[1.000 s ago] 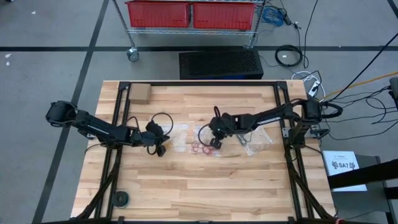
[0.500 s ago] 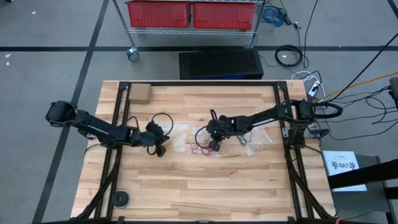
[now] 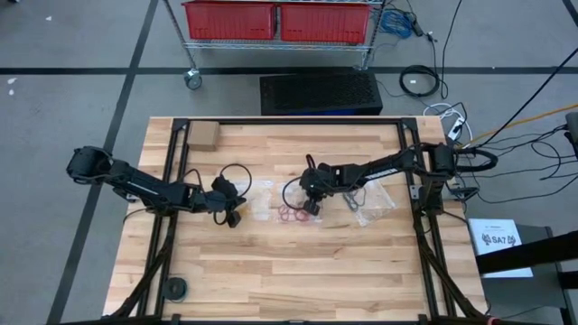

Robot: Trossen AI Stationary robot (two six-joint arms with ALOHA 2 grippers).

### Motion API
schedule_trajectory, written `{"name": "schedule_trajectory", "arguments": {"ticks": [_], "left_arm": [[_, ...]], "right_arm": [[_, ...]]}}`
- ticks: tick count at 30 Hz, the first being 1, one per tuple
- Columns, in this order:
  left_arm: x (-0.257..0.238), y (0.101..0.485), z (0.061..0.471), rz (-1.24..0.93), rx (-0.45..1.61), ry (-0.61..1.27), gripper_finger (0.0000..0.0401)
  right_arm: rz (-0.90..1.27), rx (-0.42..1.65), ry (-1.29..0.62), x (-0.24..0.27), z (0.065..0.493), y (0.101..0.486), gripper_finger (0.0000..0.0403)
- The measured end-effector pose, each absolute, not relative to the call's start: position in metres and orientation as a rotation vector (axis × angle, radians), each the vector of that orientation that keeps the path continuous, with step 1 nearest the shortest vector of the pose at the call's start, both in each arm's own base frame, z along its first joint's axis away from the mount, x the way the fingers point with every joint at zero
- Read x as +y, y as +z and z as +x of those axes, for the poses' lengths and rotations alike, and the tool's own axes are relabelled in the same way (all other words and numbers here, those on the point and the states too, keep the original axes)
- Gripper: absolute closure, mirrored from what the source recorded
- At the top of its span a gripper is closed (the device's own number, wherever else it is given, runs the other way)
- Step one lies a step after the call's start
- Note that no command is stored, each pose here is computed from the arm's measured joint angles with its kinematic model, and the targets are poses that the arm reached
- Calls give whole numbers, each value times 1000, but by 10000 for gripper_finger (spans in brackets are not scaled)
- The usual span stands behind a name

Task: Sort rubber bands
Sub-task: Adjust all the transparent zip lock bag to the center table

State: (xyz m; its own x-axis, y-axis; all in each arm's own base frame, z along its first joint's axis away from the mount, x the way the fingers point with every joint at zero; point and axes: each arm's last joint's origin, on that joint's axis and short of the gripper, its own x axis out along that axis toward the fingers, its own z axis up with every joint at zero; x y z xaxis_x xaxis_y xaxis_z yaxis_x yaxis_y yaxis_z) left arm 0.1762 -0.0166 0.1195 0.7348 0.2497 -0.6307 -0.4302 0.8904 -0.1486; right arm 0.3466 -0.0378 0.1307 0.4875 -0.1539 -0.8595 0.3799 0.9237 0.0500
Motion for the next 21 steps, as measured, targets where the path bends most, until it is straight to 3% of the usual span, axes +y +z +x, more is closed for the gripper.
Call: {"name": "schedule_trajectory", "arguments": {"ticks": [21], "left_arm": [[-17,119,176,-296,645,379,401]], "right_arm": [[331,990,-435,-38,346,131,403]]}}
